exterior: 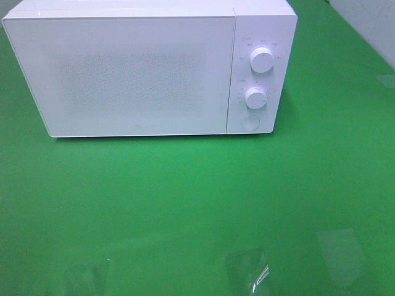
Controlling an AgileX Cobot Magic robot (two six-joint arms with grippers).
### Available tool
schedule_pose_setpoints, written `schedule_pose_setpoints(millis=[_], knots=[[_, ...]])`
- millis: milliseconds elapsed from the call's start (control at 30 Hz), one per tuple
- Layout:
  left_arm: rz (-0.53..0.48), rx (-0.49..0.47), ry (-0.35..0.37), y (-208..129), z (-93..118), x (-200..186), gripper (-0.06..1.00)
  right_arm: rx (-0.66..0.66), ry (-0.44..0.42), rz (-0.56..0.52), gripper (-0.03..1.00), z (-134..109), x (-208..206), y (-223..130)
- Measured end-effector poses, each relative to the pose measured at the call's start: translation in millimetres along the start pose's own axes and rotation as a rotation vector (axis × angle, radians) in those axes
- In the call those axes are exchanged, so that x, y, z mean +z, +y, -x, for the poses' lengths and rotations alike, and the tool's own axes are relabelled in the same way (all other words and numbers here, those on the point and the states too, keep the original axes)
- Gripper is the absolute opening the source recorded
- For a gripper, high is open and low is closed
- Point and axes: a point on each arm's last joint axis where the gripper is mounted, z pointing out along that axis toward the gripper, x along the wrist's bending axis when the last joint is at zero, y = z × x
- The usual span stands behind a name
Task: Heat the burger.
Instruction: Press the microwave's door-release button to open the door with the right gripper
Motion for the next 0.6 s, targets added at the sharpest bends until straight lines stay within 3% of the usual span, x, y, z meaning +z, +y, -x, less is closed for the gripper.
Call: schedule_pose_setpoints(millis=[200,467,600], knots=[[0.000,0.000,0.000,0,0,0,0.98,0.036,0.001,0.041,0.75,-2,-6,-14],[0.000,0.000,0.000,0,0,0,0.98,0.043,0.004,0.172,0.75,-3,-25,-25],[0.000,0.000,0.000,0,0,0,0.98,0.042,0.004,0.177,0.75,-3,-26,-25]])
